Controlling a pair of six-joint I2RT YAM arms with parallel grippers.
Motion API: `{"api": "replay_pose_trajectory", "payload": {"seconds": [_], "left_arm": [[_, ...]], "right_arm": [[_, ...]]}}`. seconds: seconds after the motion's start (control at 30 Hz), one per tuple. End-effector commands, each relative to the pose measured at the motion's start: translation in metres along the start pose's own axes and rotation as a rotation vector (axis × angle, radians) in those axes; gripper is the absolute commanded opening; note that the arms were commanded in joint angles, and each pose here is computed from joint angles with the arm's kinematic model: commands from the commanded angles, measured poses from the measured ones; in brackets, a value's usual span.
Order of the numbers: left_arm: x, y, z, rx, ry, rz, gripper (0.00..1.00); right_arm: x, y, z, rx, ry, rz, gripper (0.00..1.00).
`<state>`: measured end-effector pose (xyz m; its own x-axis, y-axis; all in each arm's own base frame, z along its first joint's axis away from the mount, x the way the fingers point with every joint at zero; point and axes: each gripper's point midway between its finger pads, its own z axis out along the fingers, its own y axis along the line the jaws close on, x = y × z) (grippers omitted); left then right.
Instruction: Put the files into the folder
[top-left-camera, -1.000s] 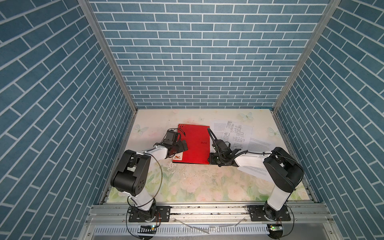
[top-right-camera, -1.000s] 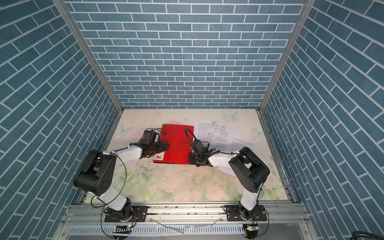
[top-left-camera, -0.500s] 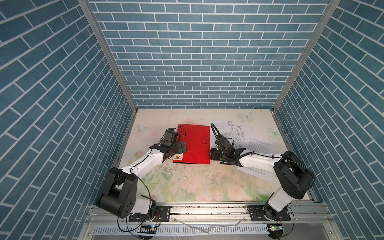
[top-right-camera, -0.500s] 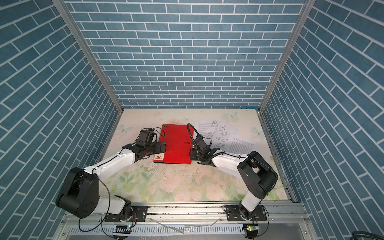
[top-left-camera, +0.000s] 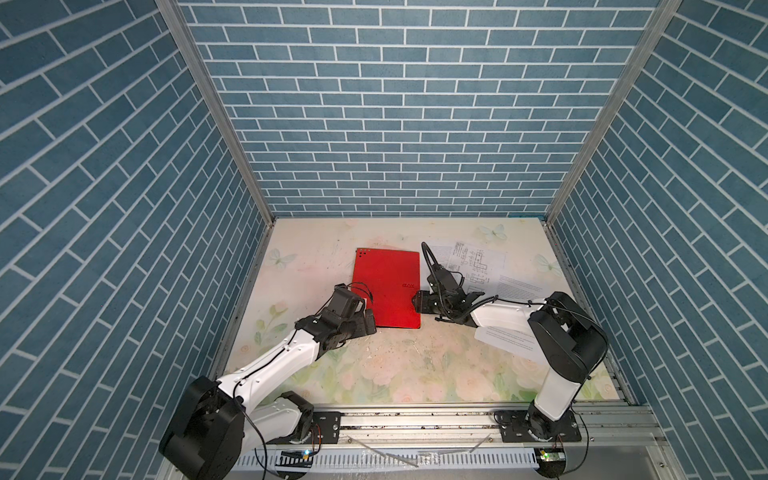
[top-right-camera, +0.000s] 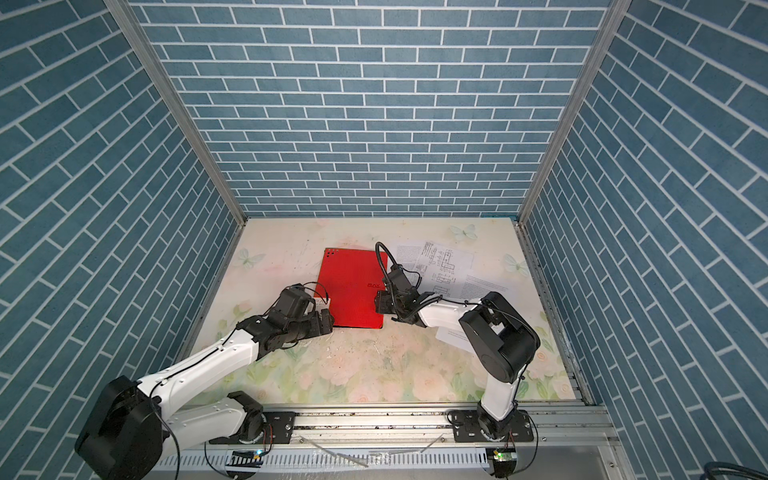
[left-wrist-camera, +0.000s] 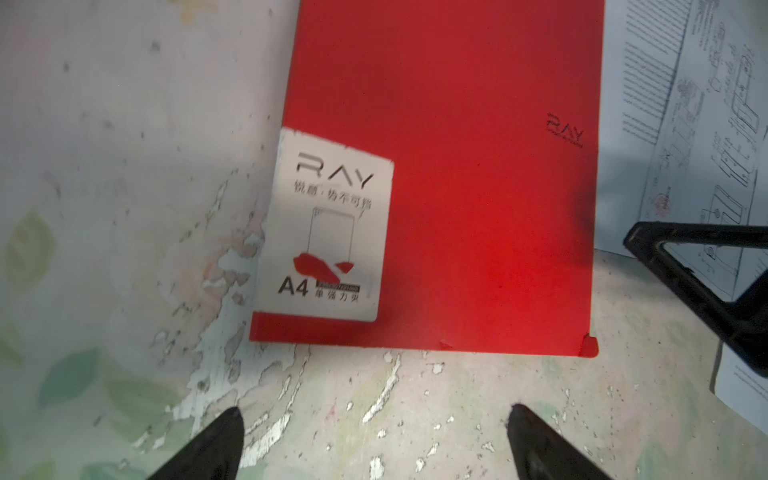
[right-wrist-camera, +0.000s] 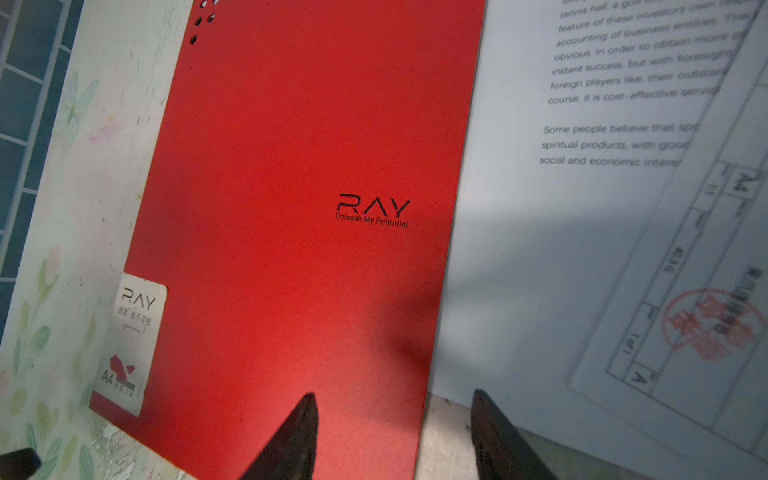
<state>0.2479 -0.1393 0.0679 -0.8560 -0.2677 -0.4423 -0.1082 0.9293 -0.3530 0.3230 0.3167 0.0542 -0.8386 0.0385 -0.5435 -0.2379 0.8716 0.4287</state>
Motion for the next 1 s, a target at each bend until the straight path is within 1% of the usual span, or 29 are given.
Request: {"api": "replay_pose_trajectory", "payload": {"seconds": [0.0, 0.1, 0.2, 0.33, 0.53, 0.83, 0.97], "left_arm": [[0.004, -0.004, 0.002, 0.07, -0.037, -0.171, 0.99], [0.003, -0.005, 0.004, 0.111, -0.067, -0.243, 0.97], [0.001, -0.007, 0.006, 0.123, -0.078, -0.256, 0.95], [-0.002, -0.022, 0.012, 0.192, -0.064, -0.279, 0.89], [0.0, -0.028, 0.024, 0.217, -0.039, -0.306, 0.82], [0.0, -0.023, 0.028, 0.207, -0.058, -0.324, 0.81], [0.003, -0.021, 0.033, 0.217, -0.06, -0.357, 0.78]], "right_arm": [[-0.013, 0.011, 0.003, -0.037, -0.023, 0.023, 0.59], [-0.01, 0.009, 0.005, -0.038, -0.011, 0.026, 0.58], [-0.008, 0.006, 0.008, -0.031, -0.004, 0.027, 0.58], [0.0, 0.001, 0.013, -0.014, 0.021, 0.028, 0.55], [0.009, -0.007, 0.016, 0.001, 0.04, 0.031, 0.52], [0.02, -0.015, 0.019, 0.018, 0.067, 0.034, 0.52], [0.023, -0.019, 0.019, 0.03, 0.071, 0.036, 0.52]]}}
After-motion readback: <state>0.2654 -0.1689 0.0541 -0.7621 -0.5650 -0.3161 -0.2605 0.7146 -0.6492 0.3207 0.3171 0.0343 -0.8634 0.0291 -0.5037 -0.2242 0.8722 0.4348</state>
